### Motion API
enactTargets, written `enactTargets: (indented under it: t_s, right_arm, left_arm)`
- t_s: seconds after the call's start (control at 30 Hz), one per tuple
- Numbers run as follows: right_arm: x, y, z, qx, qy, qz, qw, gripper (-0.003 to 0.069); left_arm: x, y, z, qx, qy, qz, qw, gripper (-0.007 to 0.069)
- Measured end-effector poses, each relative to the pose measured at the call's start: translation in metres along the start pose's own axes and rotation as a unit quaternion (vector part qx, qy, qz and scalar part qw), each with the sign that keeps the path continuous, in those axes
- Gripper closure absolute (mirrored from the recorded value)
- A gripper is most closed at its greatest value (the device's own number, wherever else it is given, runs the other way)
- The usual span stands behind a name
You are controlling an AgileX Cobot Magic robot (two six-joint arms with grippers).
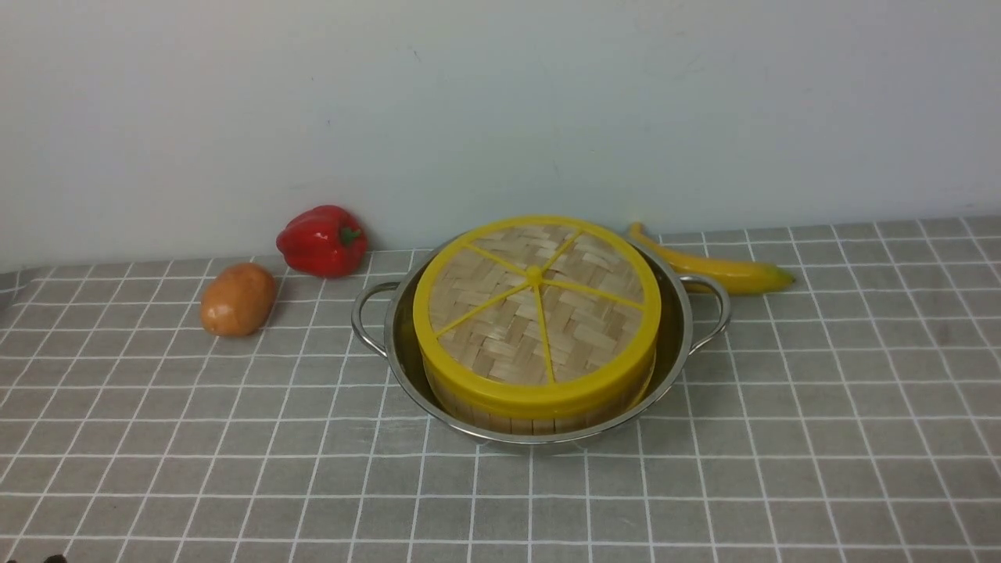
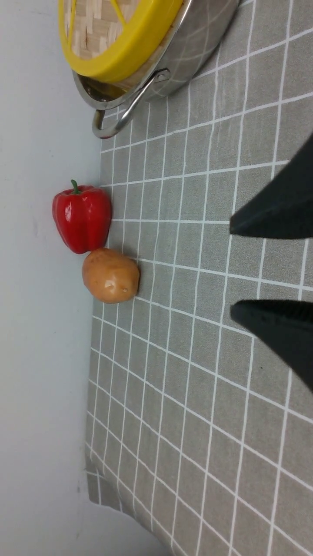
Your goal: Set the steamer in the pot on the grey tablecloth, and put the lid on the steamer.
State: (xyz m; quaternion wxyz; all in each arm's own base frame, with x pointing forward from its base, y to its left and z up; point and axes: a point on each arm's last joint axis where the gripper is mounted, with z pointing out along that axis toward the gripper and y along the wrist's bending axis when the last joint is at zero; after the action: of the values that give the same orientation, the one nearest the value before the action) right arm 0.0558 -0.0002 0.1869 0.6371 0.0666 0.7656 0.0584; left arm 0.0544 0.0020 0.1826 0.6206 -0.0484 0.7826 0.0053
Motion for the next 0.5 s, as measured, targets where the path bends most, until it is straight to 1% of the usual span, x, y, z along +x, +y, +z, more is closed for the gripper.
enactTargets:
  t_s: [0.5]
  right_arm:
    - [0.0, 0.0, 0.0, 0.0, 0.0, 0.0, 1.0, 0.0419]
  left_arm:
    - [0.0, 0.0, 0.0, 0.0, 0.0, 0.0, 1.0, 0.0393]
